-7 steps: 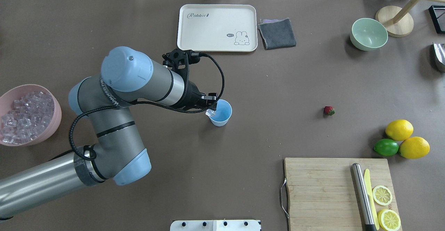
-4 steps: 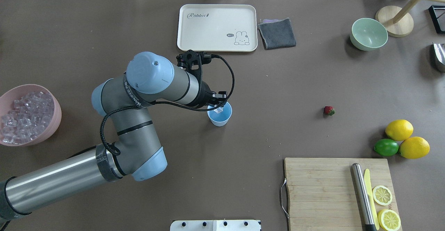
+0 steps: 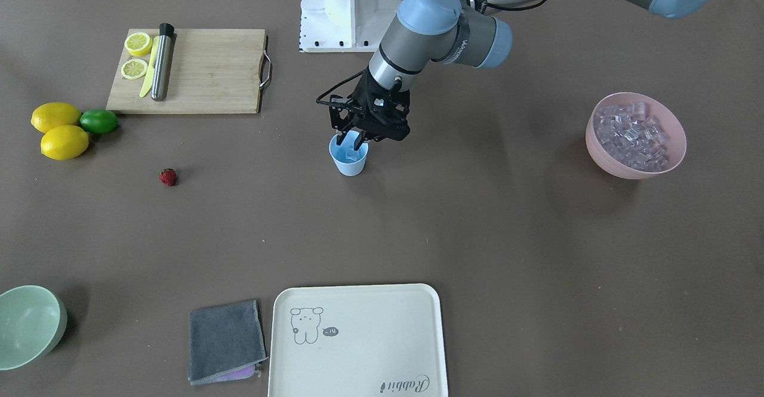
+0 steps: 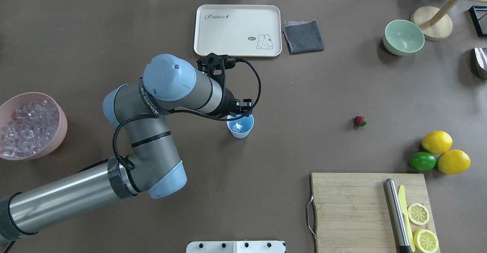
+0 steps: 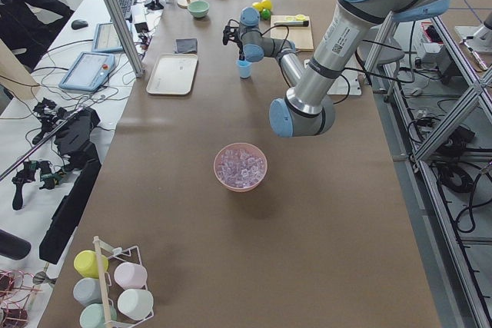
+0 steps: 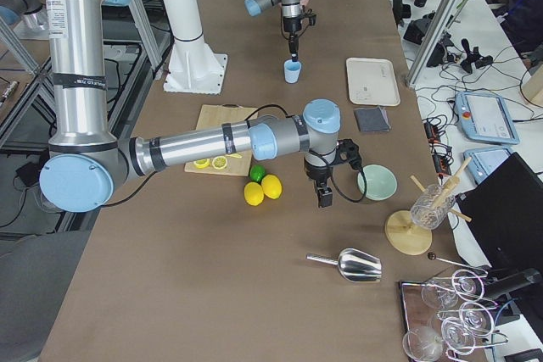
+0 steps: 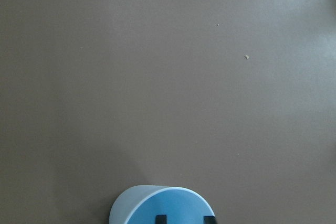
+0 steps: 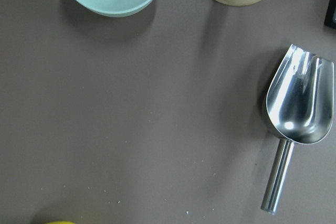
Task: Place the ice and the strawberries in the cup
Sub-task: 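Open the left gripper above the light-blue cup to drop the ice, then move the left gripper back over the pink ice bowl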
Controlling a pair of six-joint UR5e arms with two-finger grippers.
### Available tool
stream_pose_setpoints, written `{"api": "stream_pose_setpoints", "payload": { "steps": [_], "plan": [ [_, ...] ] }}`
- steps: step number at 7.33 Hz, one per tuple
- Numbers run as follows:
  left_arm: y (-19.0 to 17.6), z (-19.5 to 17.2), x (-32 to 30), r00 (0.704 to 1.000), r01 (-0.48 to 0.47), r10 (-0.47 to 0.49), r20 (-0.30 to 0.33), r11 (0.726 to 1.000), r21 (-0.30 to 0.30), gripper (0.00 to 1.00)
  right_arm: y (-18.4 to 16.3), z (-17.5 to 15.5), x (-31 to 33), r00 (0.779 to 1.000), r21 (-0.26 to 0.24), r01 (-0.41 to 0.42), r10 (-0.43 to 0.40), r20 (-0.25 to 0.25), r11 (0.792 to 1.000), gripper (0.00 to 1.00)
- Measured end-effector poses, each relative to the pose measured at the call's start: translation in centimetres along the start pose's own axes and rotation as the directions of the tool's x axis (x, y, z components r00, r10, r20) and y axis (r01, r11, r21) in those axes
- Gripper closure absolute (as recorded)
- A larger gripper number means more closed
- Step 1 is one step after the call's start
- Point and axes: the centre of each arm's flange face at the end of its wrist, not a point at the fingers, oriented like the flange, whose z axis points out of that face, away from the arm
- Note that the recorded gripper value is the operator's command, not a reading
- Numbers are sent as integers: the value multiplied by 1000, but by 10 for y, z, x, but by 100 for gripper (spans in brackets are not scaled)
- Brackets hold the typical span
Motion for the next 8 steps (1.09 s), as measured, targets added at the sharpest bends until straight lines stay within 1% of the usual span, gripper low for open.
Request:
{"api": "stream_pose_setpoints", "payload": {
  "steps": [1,2,3,4,5,6,7,8],
  "plan": [
    [-1,-10,3,1000,8,-8,14,1000,-11,20,0,0,0,1000,-1,0,0,0,1000,0],
    [-11,-29,1,999,31,-30,33,998,-48,21,0,1,-1,1000,-2,1,-1,1,1000,0],
    [-30,-58,-11,996,72,-66,61,993,-92,22,0,1,-2,1000,-2,4,-4,3,1000,0],
    [-49,-85,-36,993,91,-81,91,990,-106,22,-1,1,-4,1000,-1,7,-7,5,1000,0],
    [-66,-104,-78,990,67,-54,127,993,-99,22,-3,0,-7,1000,1,12,-12,9,1000,0],
    [-83,-124,-129,986,27,-13,167,996,-82,22,-7,1,-12,1000,1,22,-22,14,1000,0],
    [-99,-149,-189,979,-14,30,204,997,-81,22,-11,4,-19,999,-3,30,-30,19,1000,0],
    [-109,-180,-253,973,-60,82,215,992,-109,22,-14,5,-26,999,-5,32,-32,23,999,0]
  ]
}}
